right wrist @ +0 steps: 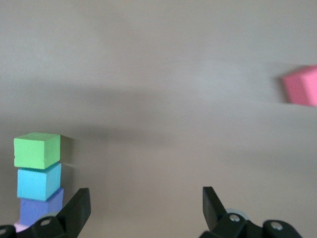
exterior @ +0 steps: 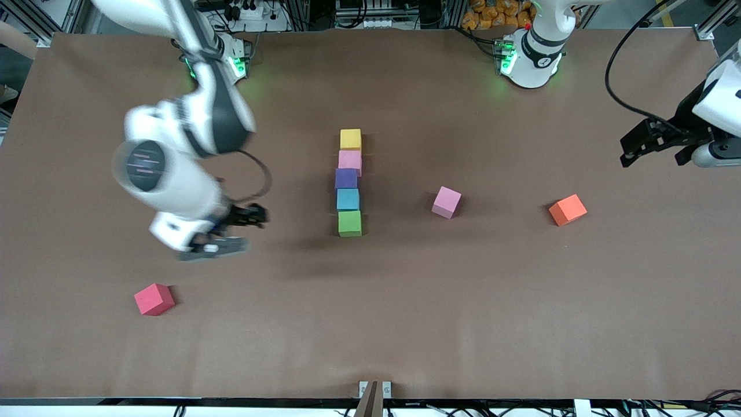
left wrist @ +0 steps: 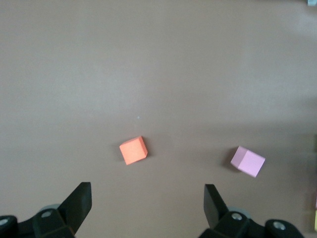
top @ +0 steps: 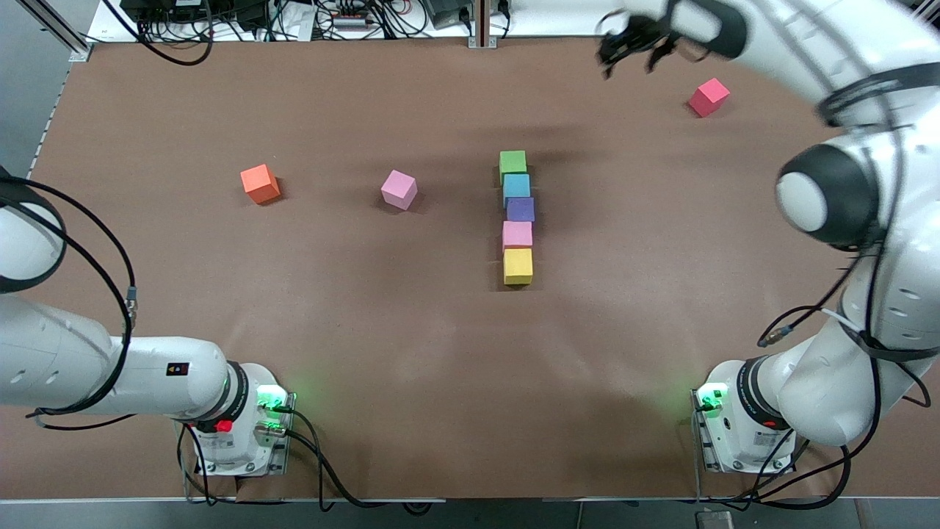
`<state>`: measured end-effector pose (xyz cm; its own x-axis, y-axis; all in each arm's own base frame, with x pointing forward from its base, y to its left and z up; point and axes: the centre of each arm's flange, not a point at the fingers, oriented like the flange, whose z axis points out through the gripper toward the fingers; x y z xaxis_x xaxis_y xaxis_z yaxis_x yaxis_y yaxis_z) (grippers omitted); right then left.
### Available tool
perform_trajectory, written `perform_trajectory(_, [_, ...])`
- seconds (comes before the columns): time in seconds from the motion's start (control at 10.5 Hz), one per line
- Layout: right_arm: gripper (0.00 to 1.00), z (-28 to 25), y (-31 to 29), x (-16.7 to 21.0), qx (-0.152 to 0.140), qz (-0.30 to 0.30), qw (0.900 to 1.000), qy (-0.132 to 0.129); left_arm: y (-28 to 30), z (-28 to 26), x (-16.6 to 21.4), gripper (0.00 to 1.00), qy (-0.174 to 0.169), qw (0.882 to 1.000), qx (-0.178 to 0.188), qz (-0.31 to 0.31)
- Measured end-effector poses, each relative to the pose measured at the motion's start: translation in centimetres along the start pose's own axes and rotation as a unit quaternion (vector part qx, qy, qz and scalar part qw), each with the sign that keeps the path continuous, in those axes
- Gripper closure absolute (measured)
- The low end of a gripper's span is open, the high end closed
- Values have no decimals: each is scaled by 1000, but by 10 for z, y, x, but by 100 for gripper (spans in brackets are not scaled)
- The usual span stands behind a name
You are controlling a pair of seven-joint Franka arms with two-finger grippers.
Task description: Arrange blocks into number 1
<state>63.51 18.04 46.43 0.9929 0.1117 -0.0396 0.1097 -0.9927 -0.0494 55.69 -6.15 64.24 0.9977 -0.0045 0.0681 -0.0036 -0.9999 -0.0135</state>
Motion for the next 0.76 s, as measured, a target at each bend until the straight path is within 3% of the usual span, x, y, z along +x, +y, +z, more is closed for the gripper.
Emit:
perform_trajectory(0.38, [0,-123,144,-45,47,122,990,55,3,-2,4,0,-14,1000,0,8])
perform_trajectory(0.57, [0,-156,154,-71,26,141,988,62,6,-2,4,0,-15,1000,0,10])
perform_trajectory(0.76, [0,-169,157,-91,12,149,987,52,6,-2,4,0,-15,1000,-1,11])
